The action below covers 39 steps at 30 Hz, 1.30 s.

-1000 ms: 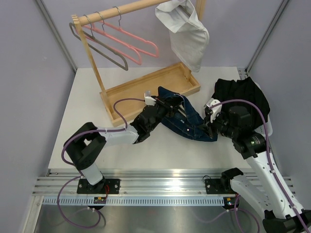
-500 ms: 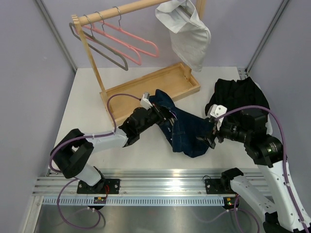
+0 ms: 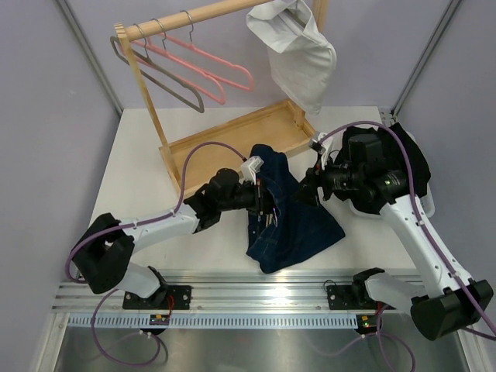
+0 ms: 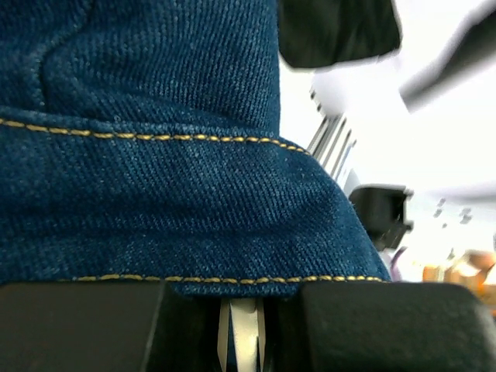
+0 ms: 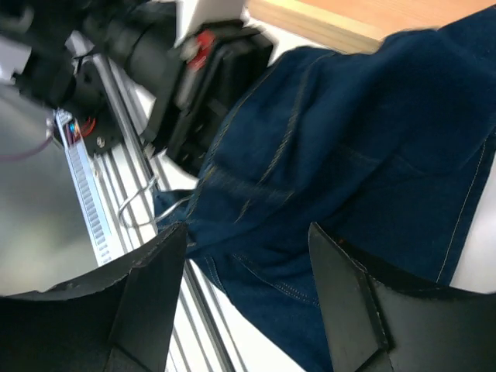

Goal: Remove the skirt from the hanger

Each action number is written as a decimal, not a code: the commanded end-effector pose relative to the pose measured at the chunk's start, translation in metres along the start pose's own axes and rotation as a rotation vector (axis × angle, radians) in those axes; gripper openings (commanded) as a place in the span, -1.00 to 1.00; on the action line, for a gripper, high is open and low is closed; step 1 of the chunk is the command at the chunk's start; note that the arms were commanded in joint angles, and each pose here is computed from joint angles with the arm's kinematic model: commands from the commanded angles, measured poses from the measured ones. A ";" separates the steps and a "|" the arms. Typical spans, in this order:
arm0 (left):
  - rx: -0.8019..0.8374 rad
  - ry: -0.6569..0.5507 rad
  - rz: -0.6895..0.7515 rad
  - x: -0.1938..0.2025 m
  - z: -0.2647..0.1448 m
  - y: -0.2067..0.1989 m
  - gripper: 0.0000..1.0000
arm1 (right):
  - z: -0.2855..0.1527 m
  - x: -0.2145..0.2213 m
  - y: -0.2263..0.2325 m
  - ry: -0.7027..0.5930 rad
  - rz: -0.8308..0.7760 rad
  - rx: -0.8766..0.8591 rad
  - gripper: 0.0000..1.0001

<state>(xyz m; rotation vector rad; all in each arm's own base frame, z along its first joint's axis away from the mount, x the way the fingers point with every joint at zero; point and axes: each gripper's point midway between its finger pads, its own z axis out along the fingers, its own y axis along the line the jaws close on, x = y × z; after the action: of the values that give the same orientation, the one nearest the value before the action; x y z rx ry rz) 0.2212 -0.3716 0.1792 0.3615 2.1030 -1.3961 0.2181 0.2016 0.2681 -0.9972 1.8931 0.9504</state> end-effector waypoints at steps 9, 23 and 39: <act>0.004 0.038 0.212 -0.013 -0.009 -0.034 -1.00 | 0.032 -0.053 0.003 -0.077 0.012 0.138 0.48; 0.016 0.034 0.190 -0.015 -0.010 -0.043 -1.00 | 0.051 -0.033 -0.010 0.080 -0.146 0.293 0.36; -0.012 0.018 0.153 -0.023 -0.011 -0.042 -1.00 | 0.056 -0.010 -0.011 0.162 -0.220 0.324 0.34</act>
<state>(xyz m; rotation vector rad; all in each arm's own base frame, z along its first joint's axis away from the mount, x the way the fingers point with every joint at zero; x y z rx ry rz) 0.2033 -0.3663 0.1767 0.5358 2.2033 -1.2276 0.2454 0.2548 0.2524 -1.0648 1.9432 0.5072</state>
